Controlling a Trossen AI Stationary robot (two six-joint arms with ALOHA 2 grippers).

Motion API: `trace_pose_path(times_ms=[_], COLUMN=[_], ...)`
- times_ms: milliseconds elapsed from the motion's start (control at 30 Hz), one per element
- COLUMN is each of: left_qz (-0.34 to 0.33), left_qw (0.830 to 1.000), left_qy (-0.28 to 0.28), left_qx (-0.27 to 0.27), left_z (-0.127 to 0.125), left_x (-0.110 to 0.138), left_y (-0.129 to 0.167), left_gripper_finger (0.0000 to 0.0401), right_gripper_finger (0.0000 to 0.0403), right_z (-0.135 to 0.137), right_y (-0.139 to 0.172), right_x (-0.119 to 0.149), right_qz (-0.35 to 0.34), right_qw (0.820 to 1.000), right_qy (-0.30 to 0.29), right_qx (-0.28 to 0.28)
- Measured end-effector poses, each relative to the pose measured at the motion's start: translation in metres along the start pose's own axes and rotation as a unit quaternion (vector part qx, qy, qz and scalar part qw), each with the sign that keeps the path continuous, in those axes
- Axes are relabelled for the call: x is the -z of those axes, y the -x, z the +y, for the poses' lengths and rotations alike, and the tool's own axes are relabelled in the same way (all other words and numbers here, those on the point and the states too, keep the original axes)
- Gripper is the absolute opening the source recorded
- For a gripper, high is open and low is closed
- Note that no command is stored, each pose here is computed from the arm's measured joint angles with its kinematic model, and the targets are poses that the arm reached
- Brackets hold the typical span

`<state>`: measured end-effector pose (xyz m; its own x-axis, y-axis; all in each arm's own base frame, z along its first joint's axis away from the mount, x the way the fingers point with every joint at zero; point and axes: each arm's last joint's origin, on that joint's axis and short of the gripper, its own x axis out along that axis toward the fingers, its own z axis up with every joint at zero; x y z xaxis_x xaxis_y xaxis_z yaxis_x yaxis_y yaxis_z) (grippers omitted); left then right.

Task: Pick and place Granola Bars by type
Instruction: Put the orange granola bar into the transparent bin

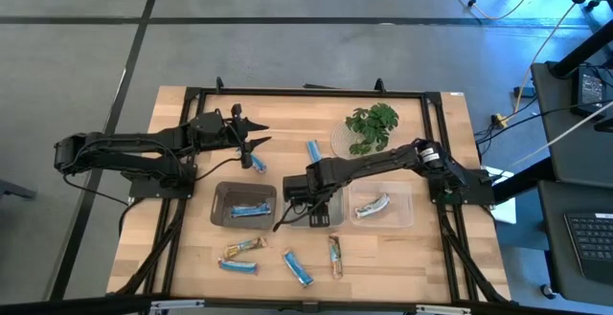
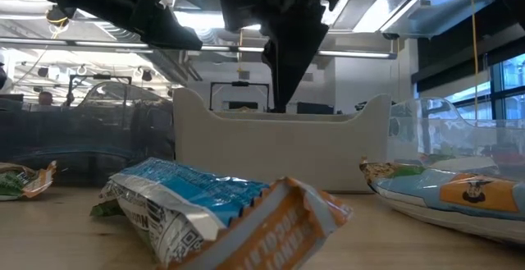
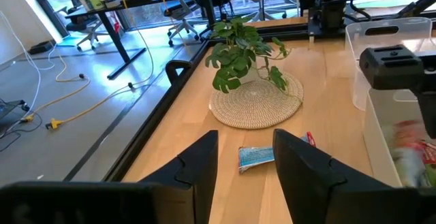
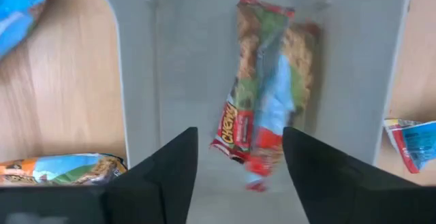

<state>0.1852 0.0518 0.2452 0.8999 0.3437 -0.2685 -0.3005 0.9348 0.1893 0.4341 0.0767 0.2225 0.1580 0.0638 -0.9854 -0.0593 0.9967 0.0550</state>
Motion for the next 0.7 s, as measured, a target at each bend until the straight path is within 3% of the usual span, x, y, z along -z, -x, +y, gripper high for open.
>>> trace_pose_path(times_ms=[133,233,367,433,500,633,700], left_qz=[0.0,0.0,0.0,0.0,0.001,0.003,0.004], left_qw=[1.0,1.0,1.0,1.0,1.0,1.0,1.0], left_qy=[0.0,-0.001,-0.001,-0.001,-0.001,-0.001,-0.001], left_qx=[0.0,0.0,0.0,0.0,0.0,0.001,0.001], left_z=[0.0,0.0,0.0,0.0,0.0,0.0,0.0], left_x=[0.0,0.0,0.0,0.0,0.0,0.001,0.001], left_y=[0.0,0.0,0.0,0.0,0.0,0.0,0.0], left_gripper_finger=[0.0136,0.0134,0.0132,0.0133,0.0135,0.0136,0.0135], right_gripper_finger=[0.0232,0.0234,0.0234,0.0234,0.0234,0.0234,0.0234], right_z=[-0.002,-0.007,-0.018,-0.025,-0.037,-0.073,-0.089], right_y=[0.013,0.03,0.046,0.049,0.05,0.052,0.053], right_x=[-0.001,0.0,-0.005,-0.006,-0.005,-0.004,-0.004], right_qz=[-0.001,0.0,-0.019,-0.018,-0.002,0.007,0.005], right_qw=[0.999,0.992,0.963,0.952,0.955,0.979,0.981], right_qy=[0.01,0.045,0.069,0.073,0.083,0.091,0.098], right_qx=[0.038,0.115,0.258,0.297,0.285,0.183,0.17])
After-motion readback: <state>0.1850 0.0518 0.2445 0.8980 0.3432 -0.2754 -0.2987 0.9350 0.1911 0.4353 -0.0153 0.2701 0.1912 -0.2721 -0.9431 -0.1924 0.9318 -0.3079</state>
